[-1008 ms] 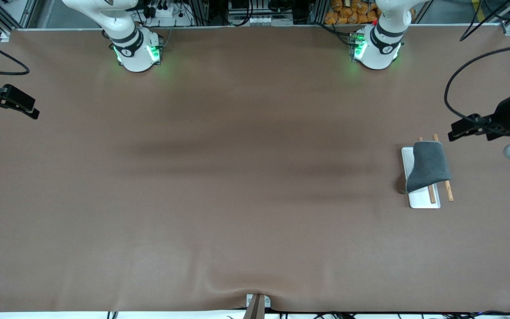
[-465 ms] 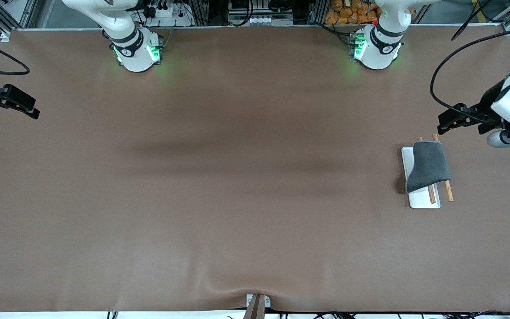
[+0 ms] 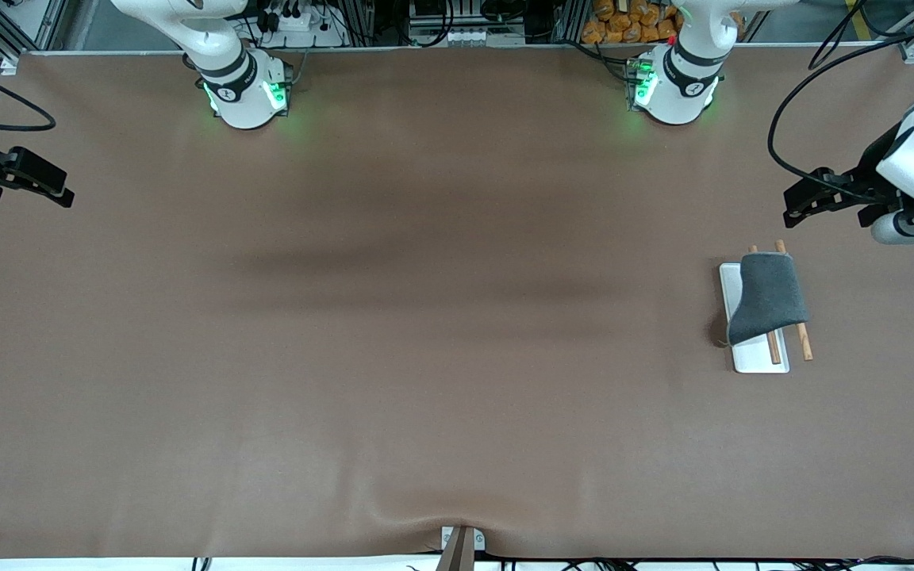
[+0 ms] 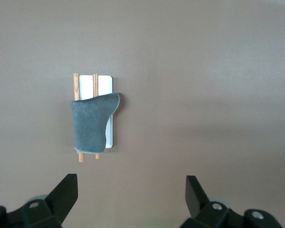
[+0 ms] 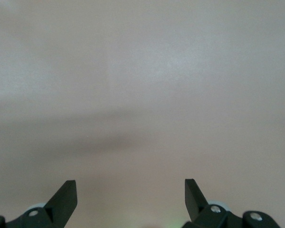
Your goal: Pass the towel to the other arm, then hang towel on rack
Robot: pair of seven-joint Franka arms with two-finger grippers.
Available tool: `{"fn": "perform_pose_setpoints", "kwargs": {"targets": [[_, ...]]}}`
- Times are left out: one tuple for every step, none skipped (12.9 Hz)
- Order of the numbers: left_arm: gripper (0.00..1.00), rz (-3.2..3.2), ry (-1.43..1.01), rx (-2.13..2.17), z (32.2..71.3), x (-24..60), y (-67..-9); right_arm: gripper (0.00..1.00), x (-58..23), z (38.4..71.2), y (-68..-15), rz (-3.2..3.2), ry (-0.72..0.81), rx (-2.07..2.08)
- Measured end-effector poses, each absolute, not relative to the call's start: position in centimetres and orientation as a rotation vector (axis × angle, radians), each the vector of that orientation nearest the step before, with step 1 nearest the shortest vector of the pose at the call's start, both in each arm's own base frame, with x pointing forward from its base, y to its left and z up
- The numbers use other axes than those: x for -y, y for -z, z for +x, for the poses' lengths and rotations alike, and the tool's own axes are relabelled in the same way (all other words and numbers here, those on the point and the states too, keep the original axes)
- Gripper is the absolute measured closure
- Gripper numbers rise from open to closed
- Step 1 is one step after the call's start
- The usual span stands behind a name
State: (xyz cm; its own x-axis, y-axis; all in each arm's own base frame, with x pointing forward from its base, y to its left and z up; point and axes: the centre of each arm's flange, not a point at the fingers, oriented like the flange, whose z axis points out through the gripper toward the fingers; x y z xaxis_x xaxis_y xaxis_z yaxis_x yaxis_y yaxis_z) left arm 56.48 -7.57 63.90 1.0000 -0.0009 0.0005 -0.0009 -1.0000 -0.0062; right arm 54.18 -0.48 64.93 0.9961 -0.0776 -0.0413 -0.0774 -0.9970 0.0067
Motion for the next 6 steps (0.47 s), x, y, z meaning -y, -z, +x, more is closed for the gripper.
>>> {"fn": "perform_pose_setpoints", "kwargs": {"targets": [[0.0,-3.134,0.007,0.002,56.2,7.4,-64.2,0.0,0.5,54.2,-64.9,3.133,0.065,0.122],[0.0,-3.133,0.011,0.01,56.0,7.2,-64.4,0.0,0.5,54.2,-64.9,3.133,0.065,0.122],[0.0,-3.131,0.009,0.02,55.7,6.8,-64.5,0.0,0.5,54.2,-64.9,3.133,0.065,0.122],[0.0,-3.129,0.007,0.029,55.3,6.5,-64.5,0.0,0.5,54.2,-64.9,3.133,0.065,0.122],[0.0,-3.127,0.005,0.033,55.0,6.4,-64.5,0.0,0.5,54.2,-64.9,3.133,0.065,0.122],[0.0,-3.126,0.003,0.034,54.7,6.3,-64.5,0.0,0.5,54.2,-64.9,3.133,0.065,0.122]]}}
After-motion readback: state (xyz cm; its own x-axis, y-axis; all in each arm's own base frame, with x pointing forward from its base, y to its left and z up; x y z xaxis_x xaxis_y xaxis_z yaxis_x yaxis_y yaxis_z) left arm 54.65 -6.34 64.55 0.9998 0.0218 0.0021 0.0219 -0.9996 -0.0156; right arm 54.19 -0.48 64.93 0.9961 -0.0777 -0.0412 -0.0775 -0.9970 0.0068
